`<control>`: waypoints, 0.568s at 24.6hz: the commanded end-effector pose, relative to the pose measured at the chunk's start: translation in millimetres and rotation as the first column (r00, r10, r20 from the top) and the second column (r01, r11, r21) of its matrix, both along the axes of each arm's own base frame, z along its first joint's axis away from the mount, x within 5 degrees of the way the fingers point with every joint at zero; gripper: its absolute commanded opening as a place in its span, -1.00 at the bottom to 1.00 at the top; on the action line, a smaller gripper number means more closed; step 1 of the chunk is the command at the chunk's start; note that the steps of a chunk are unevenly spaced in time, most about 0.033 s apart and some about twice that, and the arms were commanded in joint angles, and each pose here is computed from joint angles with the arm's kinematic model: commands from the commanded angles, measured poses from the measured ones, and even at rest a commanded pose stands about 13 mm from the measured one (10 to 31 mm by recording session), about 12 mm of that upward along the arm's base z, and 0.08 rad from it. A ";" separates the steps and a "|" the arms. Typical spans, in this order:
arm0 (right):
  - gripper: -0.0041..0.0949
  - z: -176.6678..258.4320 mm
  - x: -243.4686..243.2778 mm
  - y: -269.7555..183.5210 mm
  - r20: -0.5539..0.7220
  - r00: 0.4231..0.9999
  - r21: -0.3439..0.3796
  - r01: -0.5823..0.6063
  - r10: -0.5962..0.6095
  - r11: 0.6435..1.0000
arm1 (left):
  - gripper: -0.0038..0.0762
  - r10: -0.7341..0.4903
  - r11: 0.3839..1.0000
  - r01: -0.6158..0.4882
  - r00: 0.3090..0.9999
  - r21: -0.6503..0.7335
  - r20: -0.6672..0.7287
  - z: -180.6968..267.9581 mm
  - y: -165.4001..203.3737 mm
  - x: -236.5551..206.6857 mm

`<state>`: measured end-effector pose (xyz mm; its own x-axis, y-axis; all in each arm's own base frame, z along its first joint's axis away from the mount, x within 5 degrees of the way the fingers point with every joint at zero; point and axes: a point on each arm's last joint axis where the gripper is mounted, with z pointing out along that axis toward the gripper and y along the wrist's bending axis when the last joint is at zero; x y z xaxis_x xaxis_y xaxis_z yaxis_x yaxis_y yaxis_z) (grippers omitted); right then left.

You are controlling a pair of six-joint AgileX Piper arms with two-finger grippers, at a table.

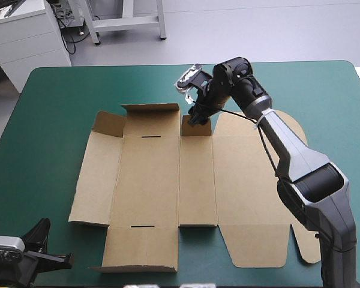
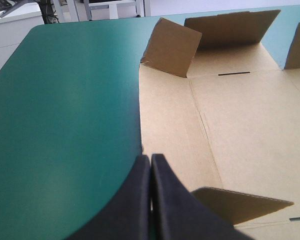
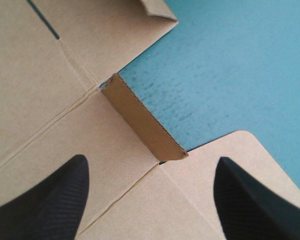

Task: Fold the box

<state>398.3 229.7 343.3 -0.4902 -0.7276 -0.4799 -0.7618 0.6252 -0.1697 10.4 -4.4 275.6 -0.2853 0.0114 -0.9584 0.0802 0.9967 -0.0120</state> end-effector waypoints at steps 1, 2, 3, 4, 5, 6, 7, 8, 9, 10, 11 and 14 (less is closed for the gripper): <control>-0.03 50.1 -15.5 -18.1 0.085 0.979 0.086 0.178 -0.185 0.980 | -0.98 -0.004 1.000 0.007 0.994 -0.023 0.107 11.9 -0.3 -3.4; -0.23 52.5 -14.7 -22.4 0.097 0.968 0.084 0.225 -0.232 0.971 | -0.98 -0.004 1.000 0.007 0.994 -0.023 0.107 11.9 -0.3 -3.4; -0.56 55.1 -14.5 -26.1 0.109 0.958 0.083 0.258 -0.266 0.962 | -0.98 -0.004 1.000 0.007 0.994 -0.023 0.107 11.9 -0.3 -3.4; -0.85 58.7 -14.8 -30.2 0.118 0.949 0.089 0.284 -0.293 0.955 | -0.98 -0.004 1.000 0.007 0.994 -0.023 0.107 11.9 -0.3 -3.4; -0.96 62.2 -15.8 -33.2 0.113 0.942 0.108 0.304 -0.316 0.946 | -0.98 -0.004 1.000 0.007 0.994 -0.023 0.107 11.9 -0.3 -3.4; -0.92 65.9 -16.9 -36.7 0.105 0.935 0.132 0.325 -0.339 0.937 | -0.98 -0.004 1.000 0.007 0.994 -0.023 0.107 11.9 -0.3 -3.4; -0.93 69.8 -17.9 -41.6 0.093 0.931 0.155 0.337 -0.354 0.929 | -0.98 -0.004 1.000 0.007 0.994 -0.023 0.107 11.9 -0.3 -3.4; -0.93 72.9 -19.4 -44.8 0.082 0.930 0.175 0.340 -0.358 0.924 | -0.98 -0.004 1.000 0.007 0.994 -0.023 0.107 11.9 -0.3 -3.4; -0.93 76.4 -20.9 -51.0 0.062 0.927 0.200 0.352 -0.371 0.914 | -0.97 -0.004 1.000 0.007 0.994 -0.023 0.107 11.9 -0.3 -3.4; -0.93 83.1 -27.0 -64.3 0.032 0.922 0.234 0.369 -0.386 0.900 | -0.88 -0.004 1.000 0.007 0.994 -0.023 0.107 11.9 -0.3 -3.4; -0.93 84.1 -32.7 -78.1 0.015 0.913 0.230 0.393 -0.407 0.890 | -0.73 -0.004 1.000 0.007 0.994 -0.023 0.107 11.9 -0.3 -3.4; -0.93 73.8 -56.9 -113.7 -0.027 0.889 0.160 0.456 -0.458 0.875 | -0.11 -0.004 1.000 0.007 0.994 -0.023 0.107 11.9 -0.3 -3.4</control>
